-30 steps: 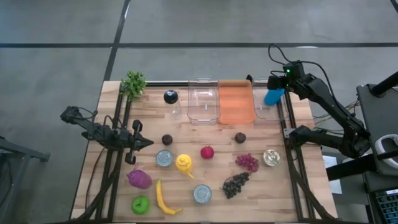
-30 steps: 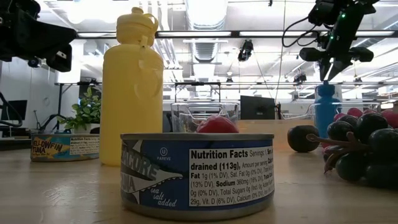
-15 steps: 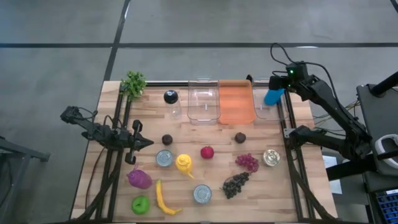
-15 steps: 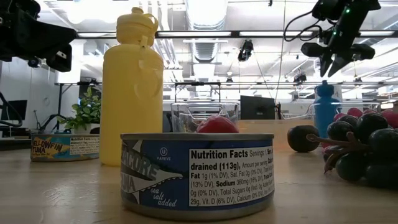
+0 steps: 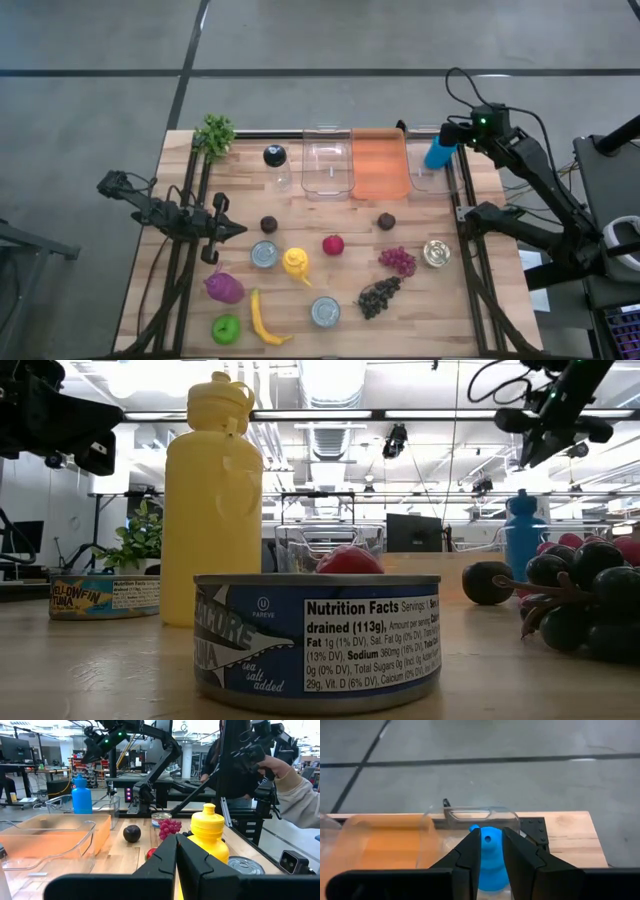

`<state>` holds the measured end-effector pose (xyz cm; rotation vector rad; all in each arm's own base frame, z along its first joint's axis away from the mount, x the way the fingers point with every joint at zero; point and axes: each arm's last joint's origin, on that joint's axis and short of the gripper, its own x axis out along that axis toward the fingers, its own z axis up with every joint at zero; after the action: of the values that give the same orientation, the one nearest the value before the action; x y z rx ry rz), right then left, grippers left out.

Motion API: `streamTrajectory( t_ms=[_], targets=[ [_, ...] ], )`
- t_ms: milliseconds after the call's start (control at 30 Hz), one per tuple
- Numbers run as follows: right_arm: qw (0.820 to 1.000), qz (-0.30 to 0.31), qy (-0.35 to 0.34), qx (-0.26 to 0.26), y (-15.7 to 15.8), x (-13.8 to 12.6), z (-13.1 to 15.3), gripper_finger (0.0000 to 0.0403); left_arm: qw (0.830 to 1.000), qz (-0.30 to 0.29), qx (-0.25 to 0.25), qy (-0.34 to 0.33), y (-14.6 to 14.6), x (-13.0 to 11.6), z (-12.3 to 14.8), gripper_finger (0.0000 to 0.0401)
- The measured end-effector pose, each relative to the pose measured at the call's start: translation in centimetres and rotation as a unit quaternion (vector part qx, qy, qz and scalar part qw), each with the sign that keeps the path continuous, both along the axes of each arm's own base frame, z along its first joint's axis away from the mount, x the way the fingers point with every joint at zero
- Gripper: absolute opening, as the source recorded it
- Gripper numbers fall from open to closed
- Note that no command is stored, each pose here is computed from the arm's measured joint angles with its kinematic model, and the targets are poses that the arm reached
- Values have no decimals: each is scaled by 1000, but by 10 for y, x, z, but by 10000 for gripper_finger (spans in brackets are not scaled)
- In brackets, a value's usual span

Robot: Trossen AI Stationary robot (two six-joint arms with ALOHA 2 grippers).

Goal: Pick & Place Food Item
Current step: Put the red grapes into the orange bin

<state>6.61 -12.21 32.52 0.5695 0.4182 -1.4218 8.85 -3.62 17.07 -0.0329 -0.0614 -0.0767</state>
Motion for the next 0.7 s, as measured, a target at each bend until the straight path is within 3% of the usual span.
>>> streamTrajectory(
  t_ms=[333, 467, 700],
  targets=[
    [997, 55, -34, -52, 30, -6, 13, 79, 1000, 0, -4, 0, 0, 0, 0, 16],
    [991, 106, -55, -58, 41, -5, 16, 86, 1000, -2, -29, 2, 0, 0, 0, 16],
    [979, 176, -79, -67, 57, -3, 20, 94, 999, -1, -26, -20, 0, 0, 5, 14]
  ],
)
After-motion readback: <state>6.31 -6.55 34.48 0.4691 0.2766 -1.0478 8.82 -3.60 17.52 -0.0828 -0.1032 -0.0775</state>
